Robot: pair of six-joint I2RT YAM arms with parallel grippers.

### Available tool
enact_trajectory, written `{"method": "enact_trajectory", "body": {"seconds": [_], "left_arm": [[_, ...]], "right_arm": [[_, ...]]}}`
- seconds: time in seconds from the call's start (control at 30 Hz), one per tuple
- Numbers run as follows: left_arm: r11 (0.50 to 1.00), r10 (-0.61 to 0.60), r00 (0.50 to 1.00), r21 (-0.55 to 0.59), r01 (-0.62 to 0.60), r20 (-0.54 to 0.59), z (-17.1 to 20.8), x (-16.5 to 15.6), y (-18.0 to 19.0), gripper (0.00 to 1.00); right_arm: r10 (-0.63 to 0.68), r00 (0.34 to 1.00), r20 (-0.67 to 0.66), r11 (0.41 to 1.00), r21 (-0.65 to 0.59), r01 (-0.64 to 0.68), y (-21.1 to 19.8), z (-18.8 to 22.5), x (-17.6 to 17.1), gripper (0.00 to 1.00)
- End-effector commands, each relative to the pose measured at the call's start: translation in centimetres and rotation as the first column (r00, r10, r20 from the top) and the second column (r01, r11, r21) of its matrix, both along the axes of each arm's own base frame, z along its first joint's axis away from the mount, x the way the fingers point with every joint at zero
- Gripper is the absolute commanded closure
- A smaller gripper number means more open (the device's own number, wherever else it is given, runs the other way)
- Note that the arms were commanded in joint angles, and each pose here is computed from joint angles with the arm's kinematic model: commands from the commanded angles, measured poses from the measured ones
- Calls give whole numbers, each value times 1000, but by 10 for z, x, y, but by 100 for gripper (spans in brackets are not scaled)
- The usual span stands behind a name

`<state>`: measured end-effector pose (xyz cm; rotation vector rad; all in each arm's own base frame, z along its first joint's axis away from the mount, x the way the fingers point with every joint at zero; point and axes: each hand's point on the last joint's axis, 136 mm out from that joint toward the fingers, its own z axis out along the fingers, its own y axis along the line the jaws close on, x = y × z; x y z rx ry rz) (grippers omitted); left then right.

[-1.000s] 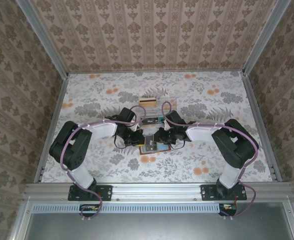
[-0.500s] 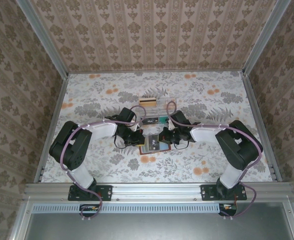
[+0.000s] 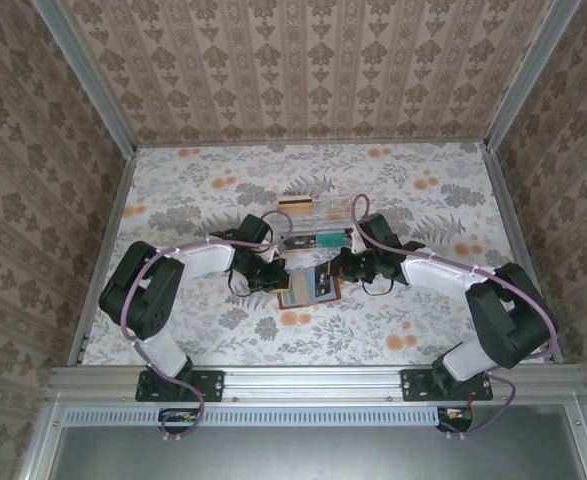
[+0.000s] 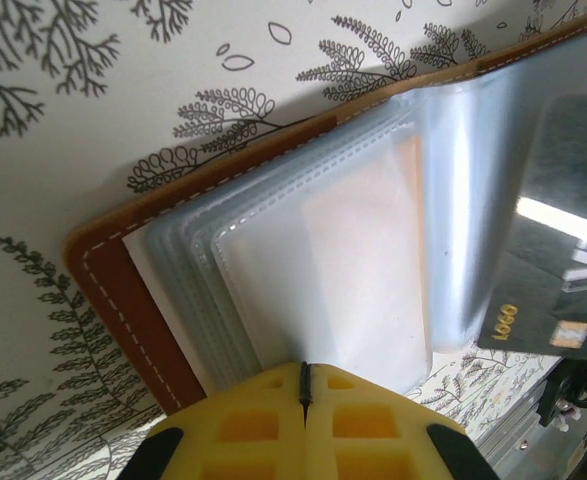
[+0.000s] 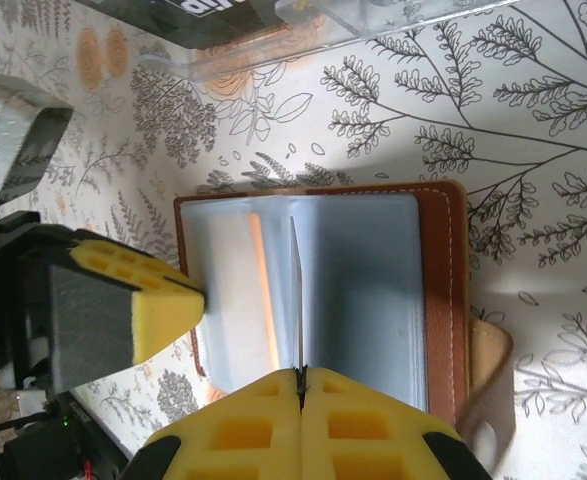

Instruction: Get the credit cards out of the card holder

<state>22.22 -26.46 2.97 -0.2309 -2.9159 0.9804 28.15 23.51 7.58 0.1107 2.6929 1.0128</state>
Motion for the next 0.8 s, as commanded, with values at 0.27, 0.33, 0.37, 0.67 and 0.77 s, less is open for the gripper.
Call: {"method": "enact_trajectory", "body": {"seconds": [0.27, 0.33, 0.37, 0.67, 0.77], "left_arm": [[999, 33, 998, 23, -35, 57, 30, 14, 13, 87], [998, 62, 993, -7, -62, 101, 51, 26, 15, 80], [997, 80, 990, -21, -78, 118, 60, 30, 17, 77], [952, 306, 921, -109, -287, 242, 122, 60, 74, 35], [925, 381, 880, -121, -361, 283, 135, 64, 97, 13]], "right_arm": [[117, 983, 145, 991, -77, -106, 0, 78, 8, 100], [157, 971, 178, 983, -119, -137, 1, 92, 14, 100], [179, 965, 191, 979, -132, -155, 3, 98, 16, 100], [497, 802, 333, 838, -423, -344, 26, 123, 45, 100], [664, 662, 348, 715, -554, -426, 42, 123, 50, 100]]}}
